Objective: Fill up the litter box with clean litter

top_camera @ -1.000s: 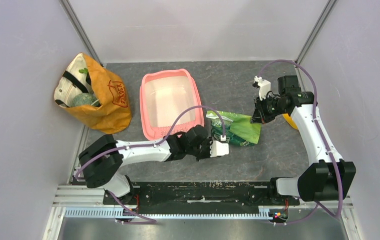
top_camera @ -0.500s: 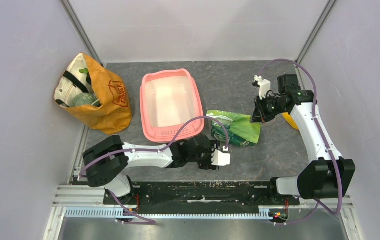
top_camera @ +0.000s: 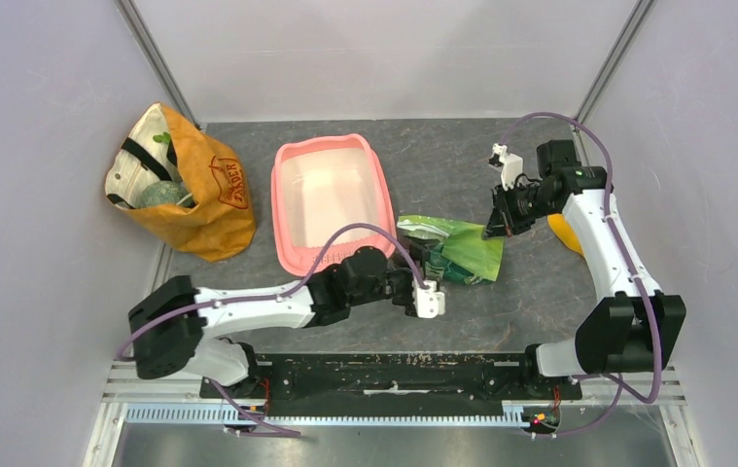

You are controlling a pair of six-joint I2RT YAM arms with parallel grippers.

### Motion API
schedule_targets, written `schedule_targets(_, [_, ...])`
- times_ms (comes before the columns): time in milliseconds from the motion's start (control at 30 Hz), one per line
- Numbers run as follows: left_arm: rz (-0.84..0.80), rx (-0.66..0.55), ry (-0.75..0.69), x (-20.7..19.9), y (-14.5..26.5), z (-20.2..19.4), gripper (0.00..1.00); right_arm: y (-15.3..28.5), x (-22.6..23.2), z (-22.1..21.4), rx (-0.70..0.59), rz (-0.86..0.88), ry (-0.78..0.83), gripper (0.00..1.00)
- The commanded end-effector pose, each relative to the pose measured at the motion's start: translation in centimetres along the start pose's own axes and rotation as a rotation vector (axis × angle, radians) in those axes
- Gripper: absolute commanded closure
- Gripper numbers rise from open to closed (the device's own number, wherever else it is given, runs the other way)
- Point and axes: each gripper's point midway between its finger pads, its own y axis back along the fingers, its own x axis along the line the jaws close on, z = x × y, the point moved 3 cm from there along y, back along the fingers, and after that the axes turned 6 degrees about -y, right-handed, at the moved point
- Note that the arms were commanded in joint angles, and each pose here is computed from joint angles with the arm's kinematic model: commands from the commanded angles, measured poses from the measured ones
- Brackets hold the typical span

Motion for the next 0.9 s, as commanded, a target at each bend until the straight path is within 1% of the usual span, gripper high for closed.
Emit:
schedule_targets(0, [0.159,-0.098,-0.248,2.7,-2.6,1.4,0.11,0.0,1.3,1.1,-0.01,0.09,-0.036,1.0])
schedule_targets(100, [0.162,-0.135,-0.3,2.4,-4.2,1.6,0.1,-0.1,1.5,1.1,0.002,0.108,-0.055,1.0])
schedule_targets(200, [0.128,-0.191,-0.375,0.8,-5.3,1.4,0.09,-0.3,1.4,1.1,0.01,0.112,-0.067,1.0])
schedule_targets(267, [0.129,-0.195,-0.409,0.3,-6.1,0.9,0.09,-0.3,1.5,1.1,0.013,0.119,-0.068,1.0])
schedule_targets(367, [0.187,-0.17,-0.436,0.7,-7.3,0.3,0.1,-0.2,1.5,0.9,0.018,0.121,-0.056,1.0])
schedule_targets(467, [0.226,-0.147,-0.441,1.6,-8.0,0.1,0.14,0.0,1.5,0.6,0.024,0.118,-0.039,1.0])
schedule_targets(500, [0.228,-0.145,-0.437,1.9,-8.1,0.3,0.18,0.0,1.6,0.6,0.024,0.118,-0.035,1.0])
schedule_targets(600, [0.207,-0.151,-0.42,2.6,-7.9,1.0,0.43,0.4,2.0,0.7,0.019,0.139,-0.022,0.95])
schedule_targets(700, [0.178,-0.164,-0.367,3.7,-7.3,2.0,0.57,0.9,2.3,0.9,0.002,0.152,-0.003,0.86])
schedule_targets(733, [0.176,-0.164,-0.347,4.2,-7.1,2.3,0.62,1.1,2.5,0.9,-0.005,0.152,0.01,0.8])
schedule_targets(800, [0.157,-0.164,-0.314,4.6,-6.8,2.6,0.76,1.5,2.7,1.1,-0.022,0.149,0.03,0.55])
schedule_targets(833, [0.141,-0.166,-0.302,4.7,-6.6,2.9,0.96,2.1,2.3,1.3,-0.044,0.137,0.023,0.43])
schedule_targets(867, [0.126,-0.173,-0.282,4.7,-6.5,3.1,0.98,2.7,2.1,1.7,-0.071,0.123,0.022,0.33])
